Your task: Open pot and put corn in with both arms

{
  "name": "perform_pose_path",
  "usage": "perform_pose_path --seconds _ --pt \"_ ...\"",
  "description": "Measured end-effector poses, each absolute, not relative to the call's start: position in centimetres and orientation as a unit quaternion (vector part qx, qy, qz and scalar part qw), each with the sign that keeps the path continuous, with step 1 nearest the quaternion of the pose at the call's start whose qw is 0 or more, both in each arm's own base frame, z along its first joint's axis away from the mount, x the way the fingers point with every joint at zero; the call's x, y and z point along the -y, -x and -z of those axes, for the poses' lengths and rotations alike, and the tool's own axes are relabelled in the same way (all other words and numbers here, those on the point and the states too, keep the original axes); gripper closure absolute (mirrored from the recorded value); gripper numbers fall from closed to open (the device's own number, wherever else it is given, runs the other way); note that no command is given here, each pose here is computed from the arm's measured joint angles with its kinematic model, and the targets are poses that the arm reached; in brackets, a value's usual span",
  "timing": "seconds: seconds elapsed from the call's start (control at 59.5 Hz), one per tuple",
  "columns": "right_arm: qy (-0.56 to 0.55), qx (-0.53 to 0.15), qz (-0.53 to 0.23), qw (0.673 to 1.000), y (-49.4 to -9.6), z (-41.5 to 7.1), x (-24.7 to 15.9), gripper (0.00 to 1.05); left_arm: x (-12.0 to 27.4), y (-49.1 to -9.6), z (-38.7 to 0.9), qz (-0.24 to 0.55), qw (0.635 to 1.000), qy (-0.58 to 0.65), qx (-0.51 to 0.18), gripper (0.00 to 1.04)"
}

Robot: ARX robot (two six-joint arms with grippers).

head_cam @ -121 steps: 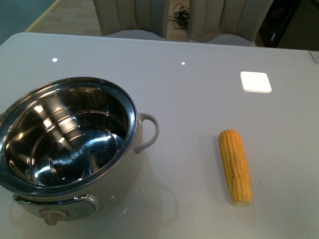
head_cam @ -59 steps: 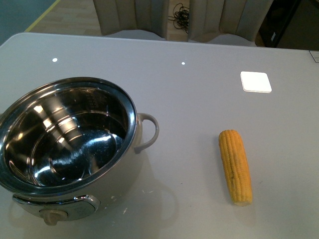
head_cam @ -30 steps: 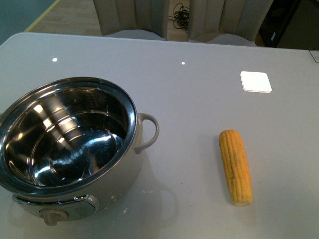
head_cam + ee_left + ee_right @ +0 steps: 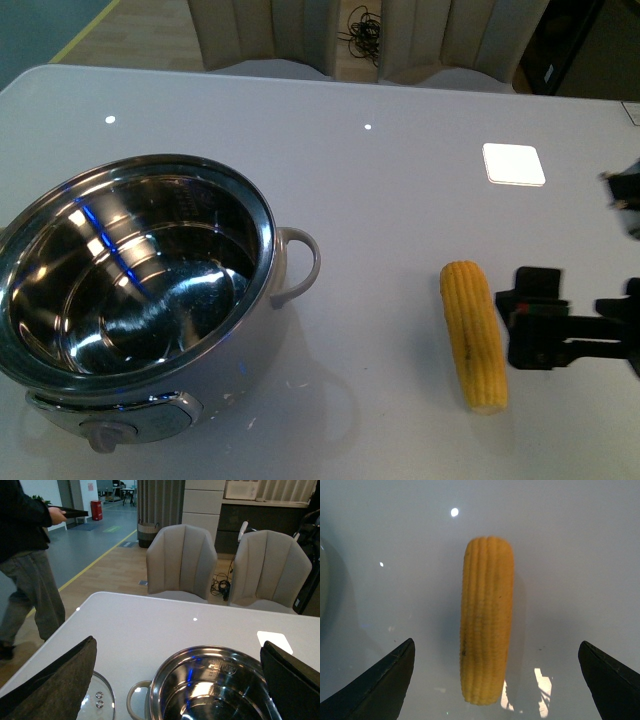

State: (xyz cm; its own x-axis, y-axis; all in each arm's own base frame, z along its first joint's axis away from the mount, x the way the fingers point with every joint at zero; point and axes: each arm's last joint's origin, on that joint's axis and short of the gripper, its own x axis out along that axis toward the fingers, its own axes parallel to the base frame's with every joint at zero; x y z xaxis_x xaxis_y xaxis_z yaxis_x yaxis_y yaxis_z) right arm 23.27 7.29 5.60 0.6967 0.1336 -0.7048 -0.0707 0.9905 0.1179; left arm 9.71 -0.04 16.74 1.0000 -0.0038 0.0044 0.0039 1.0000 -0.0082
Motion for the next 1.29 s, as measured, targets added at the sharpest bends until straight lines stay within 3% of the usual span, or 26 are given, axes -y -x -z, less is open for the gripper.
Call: perform_pose_path --seconds 0.151,0.454,0.841,1.16,1.295 --pt "-0.015 -0.425 -0.067 0.903 -24.8 -2.6 -8.2 0.09 0.0 -9.7 -16.7 0.002 1.0 0.004 0.002 0.07" --pt "0.022 -0.439 -0.085 0.894 -27.4 0.2 -10.0 0.09 0.0 -9.7 -16.7 0.002 1.0 0.004 0.002 0.07" --pt "0.044 -0.467 -0.078 0.88 -27.9 2.3 -10.6 0.09 0.0 -9.7 -16.7 0.002 1.0 0.004 0.002 0.07" --pt "0.041 -0.478 -0.081 0.874 -27.7 2.7 -10.7 0.59 0.0 -9.7 -16.7 0.002 1.0 0.004 0.002 0.07" --pt "0.038 -0.48 -0.086 0.872 -27.4 2.6 -10.6 0.71 0.0 -9.7 -16.7 0.002 1.0 0.004 0.002 0.07"
